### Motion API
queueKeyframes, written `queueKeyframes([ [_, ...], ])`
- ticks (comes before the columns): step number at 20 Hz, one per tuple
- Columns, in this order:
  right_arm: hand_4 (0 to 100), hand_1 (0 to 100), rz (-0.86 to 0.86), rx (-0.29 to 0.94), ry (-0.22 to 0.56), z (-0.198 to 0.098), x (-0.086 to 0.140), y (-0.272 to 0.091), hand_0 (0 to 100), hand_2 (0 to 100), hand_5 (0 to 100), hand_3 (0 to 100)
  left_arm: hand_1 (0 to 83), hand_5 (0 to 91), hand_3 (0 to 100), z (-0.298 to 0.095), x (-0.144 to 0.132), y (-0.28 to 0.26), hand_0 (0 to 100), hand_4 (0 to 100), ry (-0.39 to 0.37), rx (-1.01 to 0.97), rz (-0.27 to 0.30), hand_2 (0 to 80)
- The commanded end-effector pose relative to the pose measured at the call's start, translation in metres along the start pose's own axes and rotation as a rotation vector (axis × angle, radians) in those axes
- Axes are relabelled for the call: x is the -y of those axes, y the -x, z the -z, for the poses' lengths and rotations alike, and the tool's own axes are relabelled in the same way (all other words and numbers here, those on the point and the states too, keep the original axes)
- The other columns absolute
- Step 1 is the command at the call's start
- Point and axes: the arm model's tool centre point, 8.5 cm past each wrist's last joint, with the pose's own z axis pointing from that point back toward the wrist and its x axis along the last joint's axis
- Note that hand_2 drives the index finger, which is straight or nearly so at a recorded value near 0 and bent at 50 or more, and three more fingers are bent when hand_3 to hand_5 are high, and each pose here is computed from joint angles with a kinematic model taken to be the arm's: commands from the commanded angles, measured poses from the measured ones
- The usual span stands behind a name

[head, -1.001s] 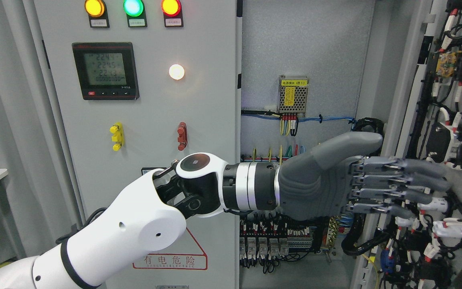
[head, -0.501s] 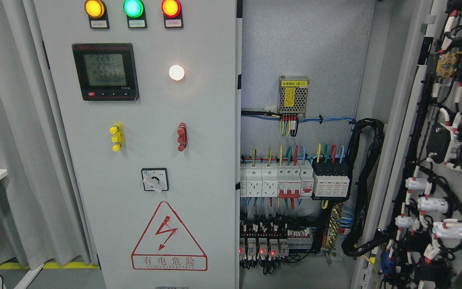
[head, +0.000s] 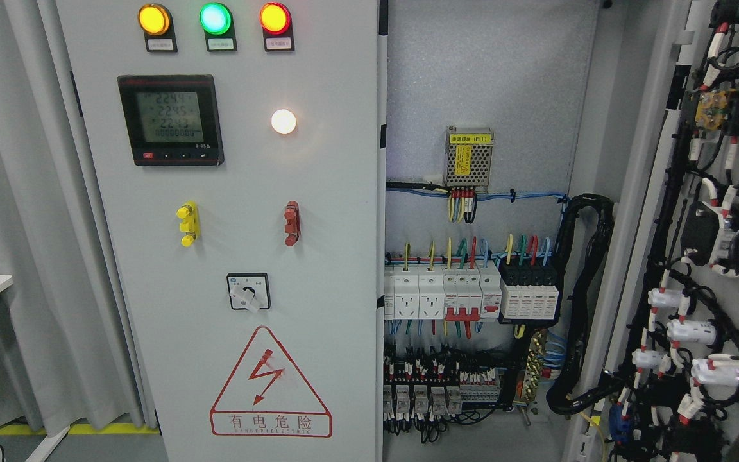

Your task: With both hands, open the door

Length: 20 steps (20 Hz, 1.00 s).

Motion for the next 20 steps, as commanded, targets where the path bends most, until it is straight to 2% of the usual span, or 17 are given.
queueKeyframes([
  [1,0,0,-0.068,0.435,-0.009,-0.013,-0.002,-0.109,22,0,0,0,0.0,0.0,3,-0.056,0.080,0.235,30,4,-0.285,-0.490,-0.652,2.7],
  [2,0,0,-0.089,0.504,-0.022,-0.020,-0.008,-0.128,22,0,0,0,0.0,0.0,3,-0.058,0.086,0.239,30,4,-0.308,-0.492,-0.685,2.7],
  [4,0,0,-0.152,0.617,-0.067,-0.036,-0.028,-0.158,22,0,0,0,0.0,0.0,3,-0.058,0.078,0.237,30,4,-0.377,-0.476,-0.708,2.7],
  [6,0,0,-0.204,0.733,-0.097,-0.059,-0.039,-0.185,22,0,0,0,0.0,0.0,3,-0.060,0.070,0.237,30,4,-0.466,-0.460,-0.756,2.7],
  [8,0,0,-0.238,0.855,-0.134,-0.087,-0.056,-0.210,22,0,0,0,0.0,0.0,3,-0.060,0.069,0.238,30,4,-0.507,-0.450,-0.800,2.7],
  [11,0,0,-0.265,1.052,-0.188,-0.140,-0.081,-0.246,22,0,0,0,0.0,0.0,3,-0.062,0.073,0.240,30,4,-0.520,-0.453,-0.836,2.7],
  [13,0,0,-0.274,1.165,-0.221,-0.173,-0.095,-0.267,22,0,0,0,0.0,0.0,3,-0.063,0.077,0.242,30,4,-0.509,-0.463,-0.836,2.7],
  [16,0,0,-0.277,1.300,-0.243,-0.214,-0.106,-0.295,22,0,0,0,0.0,0.0,3,-0.066,0.077,0.244,30,4,-0.505,-0.460,-0.835,2.7],
  [20,0,0,-0.278,1.427,-0.247,-0.254,-0.109,-0.322,22,0,0,0,0.0,0.0,3,-0.067,0.080,0.246,30,4,-0.495,-0.472,-0.833,2.7],
])
